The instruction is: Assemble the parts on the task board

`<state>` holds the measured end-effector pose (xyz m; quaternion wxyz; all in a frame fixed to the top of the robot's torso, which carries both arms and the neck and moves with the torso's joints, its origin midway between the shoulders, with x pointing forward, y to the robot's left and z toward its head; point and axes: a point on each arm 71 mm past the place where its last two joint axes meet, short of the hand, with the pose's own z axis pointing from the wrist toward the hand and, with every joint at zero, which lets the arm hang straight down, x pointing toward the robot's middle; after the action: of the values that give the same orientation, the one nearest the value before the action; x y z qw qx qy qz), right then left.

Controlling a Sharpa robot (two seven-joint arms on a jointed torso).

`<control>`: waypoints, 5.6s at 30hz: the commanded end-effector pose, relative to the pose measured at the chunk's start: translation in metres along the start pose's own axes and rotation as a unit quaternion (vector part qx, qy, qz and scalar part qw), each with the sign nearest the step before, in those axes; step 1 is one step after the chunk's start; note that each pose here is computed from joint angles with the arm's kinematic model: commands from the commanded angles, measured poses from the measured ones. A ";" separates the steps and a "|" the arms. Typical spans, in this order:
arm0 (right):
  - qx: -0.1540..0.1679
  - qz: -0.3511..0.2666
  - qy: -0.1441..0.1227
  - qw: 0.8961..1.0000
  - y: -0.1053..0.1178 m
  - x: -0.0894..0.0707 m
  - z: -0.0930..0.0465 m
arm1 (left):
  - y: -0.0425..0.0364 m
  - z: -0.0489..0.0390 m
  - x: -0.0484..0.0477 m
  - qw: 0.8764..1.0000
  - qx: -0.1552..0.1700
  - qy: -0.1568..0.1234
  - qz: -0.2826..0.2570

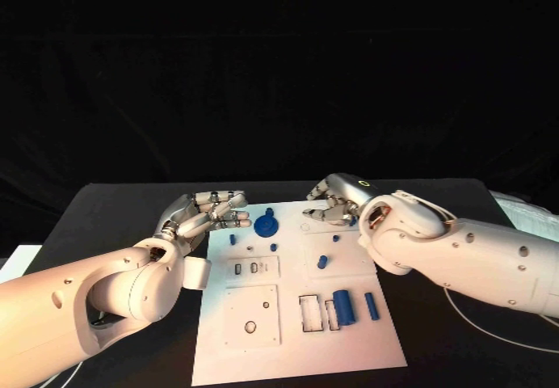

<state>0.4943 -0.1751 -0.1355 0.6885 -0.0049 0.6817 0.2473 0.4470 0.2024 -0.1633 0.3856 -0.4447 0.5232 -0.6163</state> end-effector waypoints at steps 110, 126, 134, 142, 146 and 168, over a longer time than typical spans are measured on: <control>-0.004 0.027 0.051 0.998 -0.076 0.015 0.012 | 0.0046 0.0099 -0.0072 1.000 0.002 0.000 -0.004; -0.020 0.053 0.059 0.997 -0.001 0.027 0.004 | 0.0112 0.0125 -0.0172 1.000 -0.017 -0.003 -0.001; -0.038 0.051 0.081 0.995 0.039 0.052 0.005 | 0.0149 0.0136 -0.0255 0.999 -0.030 -0.019 -0.009; -0.057 0.041 0.106 0.992 0.067 0.087 0.006 | 0.0174 0.0132 -0.0334 0.997 -0.045 -0.045 -0.047; -0.061 0.035 0.114 0.991 0.074 0.099 0.005 | 0.0170 0.0129 -0.0341 0.997 -0.044 -0.046 -0.046; -0.069 0.013 0.153 0.986 0.086 0.134 0.001 | 0.0155 0.0129 -0.0294 0.998 -0.037 -0.036 -0.039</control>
<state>0.4605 -0.0546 -0.2282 0.5776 -0.0643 0.7524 0.3101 0.4690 0.2264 -0.1839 0.3691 -0.5068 0.5148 -0.5847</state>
